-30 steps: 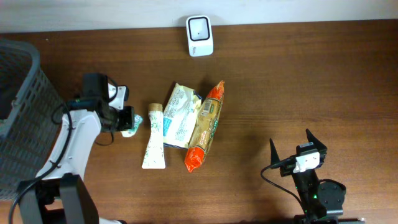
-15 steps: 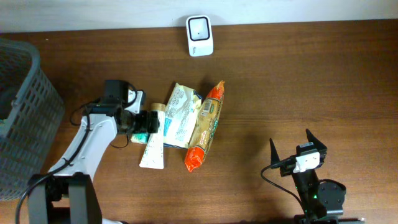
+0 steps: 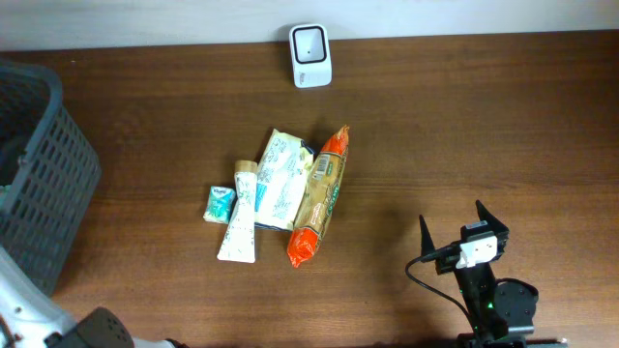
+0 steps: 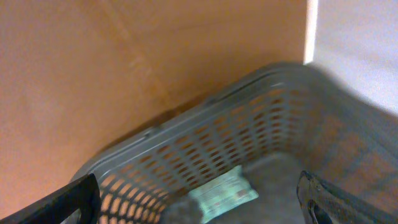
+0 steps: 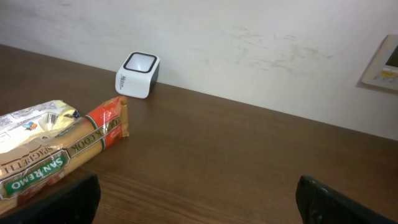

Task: Scan the item barcode
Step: 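Place the small tissue pack beside the white tube, then grasp the light green wipes pack from the basket with the left gripper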

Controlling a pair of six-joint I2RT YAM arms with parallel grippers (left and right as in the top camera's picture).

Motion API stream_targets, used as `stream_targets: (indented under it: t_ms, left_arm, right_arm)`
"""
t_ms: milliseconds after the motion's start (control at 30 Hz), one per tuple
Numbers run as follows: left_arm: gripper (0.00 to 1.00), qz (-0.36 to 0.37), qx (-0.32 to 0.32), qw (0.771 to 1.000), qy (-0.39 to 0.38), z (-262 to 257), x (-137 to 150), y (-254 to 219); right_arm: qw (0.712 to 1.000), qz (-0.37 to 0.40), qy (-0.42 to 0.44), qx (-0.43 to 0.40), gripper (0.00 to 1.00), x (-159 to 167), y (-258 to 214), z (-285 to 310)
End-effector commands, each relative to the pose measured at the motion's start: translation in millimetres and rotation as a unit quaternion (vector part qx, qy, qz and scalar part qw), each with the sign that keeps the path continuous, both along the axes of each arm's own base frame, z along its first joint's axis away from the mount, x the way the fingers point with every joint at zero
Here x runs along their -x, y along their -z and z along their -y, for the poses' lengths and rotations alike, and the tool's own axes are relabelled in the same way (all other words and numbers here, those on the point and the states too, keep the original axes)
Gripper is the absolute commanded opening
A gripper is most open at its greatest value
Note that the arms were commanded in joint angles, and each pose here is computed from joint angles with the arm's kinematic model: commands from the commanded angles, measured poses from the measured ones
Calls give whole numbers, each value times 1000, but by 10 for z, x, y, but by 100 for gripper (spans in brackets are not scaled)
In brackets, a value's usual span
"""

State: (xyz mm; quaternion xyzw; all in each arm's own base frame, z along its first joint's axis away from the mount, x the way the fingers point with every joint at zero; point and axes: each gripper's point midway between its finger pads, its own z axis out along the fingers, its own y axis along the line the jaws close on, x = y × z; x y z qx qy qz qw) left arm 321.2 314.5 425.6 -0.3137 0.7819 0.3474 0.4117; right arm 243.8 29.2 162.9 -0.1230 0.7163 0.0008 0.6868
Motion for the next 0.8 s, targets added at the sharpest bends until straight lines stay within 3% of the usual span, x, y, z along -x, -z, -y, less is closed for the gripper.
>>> stream_targets:
  t_ms: [0,100,133,233,333,433,767]
  left_arm:
    - [95,-79,62,995,-10,-379,60,663]
    - [96,-151,133,979,-43,-604,283,1299]
    - [98,-170,174,969,-42,-650,363,1559]
    - [93,-211,252,944,-5,-728,450,2132]
    - [93,-224,288,929,67,-694,234,2521]
    - [91,-245,322,911,77,-747,152,3011]
    - [90,-293,295,897,152,-1003,-100,3794]
  right_arm:
    - [1000,-3,1,-6,99,0,29,8]
    - [1000,-3,1,-6,99,0,28,8]
    - [1000,-3,1,-6,98,0,29,8]
    - [1000,-3,1,-6,99,0,29,8]
    - [1000,-3,1,-6,99,0,29,8]
    - [1000,-3,1,-6,99,0,29,8]
    - [1000,-3,1,-6,99,0,28,8]
